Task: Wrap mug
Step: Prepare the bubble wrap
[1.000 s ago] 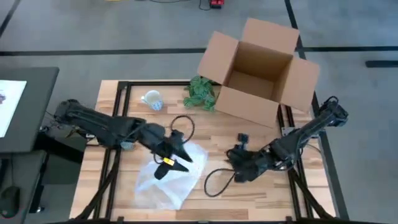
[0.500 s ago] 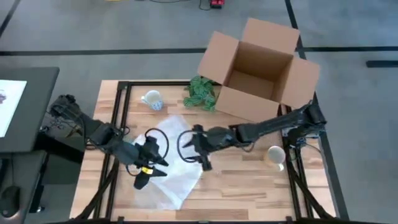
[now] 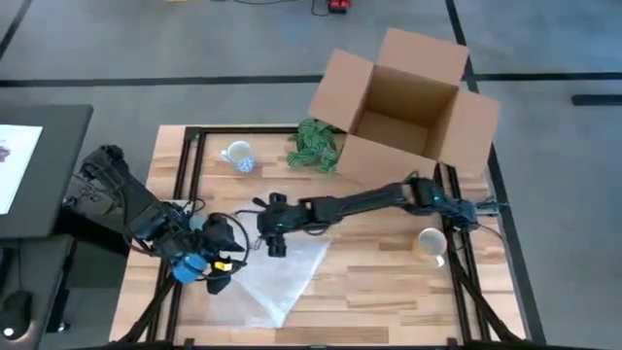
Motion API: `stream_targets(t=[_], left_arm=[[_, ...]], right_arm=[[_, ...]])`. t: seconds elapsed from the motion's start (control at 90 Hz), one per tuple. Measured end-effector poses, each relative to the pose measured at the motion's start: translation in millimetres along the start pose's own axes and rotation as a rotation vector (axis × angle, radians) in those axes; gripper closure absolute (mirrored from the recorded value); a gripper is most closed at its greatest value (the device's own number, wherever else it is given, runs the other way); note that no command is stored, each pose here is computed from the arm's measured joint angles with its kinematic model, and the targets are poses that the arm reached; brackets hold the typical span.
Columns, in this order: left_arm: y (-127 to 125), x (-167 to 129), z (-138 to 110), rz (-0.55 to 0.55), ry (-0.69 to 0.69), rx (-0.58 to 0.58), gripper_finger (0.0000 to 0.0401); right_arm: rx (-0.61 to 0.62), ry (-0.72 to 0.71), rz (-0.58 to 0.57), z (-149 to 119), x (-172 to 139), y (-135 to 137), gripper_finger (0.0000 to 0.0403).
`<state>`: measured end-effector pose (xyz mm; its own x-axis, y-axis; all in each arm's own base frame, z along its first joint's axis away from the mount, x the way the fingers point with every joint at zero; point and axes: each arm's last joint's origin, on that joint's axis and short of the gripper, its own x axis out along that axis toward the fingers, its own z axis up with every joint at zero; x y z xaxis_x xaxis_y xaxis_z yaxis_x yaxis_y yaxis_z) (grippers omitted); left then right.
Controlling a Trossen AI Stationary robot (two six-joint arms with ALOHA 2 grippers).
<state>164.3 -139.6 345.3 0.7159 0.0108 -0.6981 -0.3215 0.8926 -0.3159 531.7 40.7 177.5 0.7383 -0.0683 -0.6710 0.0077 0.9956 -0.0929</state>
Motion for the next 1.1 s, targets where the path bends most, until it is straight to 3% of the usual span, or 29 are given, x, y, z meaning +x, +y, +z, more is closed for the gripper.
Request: stream_targets(t=[0.244, 0.489, 0.789, 1.1], left_arm=[[-1, -1, -1, 0.014, -0.030, 0.012, 0.0228], [2, 3, -6, 0.036, -0.029, 0.022, 0.0228], [1, 4, -11, 0.034, -0.026, 0.013, 0.0228], [-7, -4, -20, -0.004, -0.074, 0.021, 0.0228]], right_arm=[[0.033, 0.127, -0.016, -25, 42, -6, 0.0236], [0.013, 0.136, -0.014, -25, 42, -5, 0.0389], [-0.050, 0.118, -0.004, 6, 19, 7, 0.0402], [-0.186, 0.082, -0.132, 48, -53, 28, 0.0403]])
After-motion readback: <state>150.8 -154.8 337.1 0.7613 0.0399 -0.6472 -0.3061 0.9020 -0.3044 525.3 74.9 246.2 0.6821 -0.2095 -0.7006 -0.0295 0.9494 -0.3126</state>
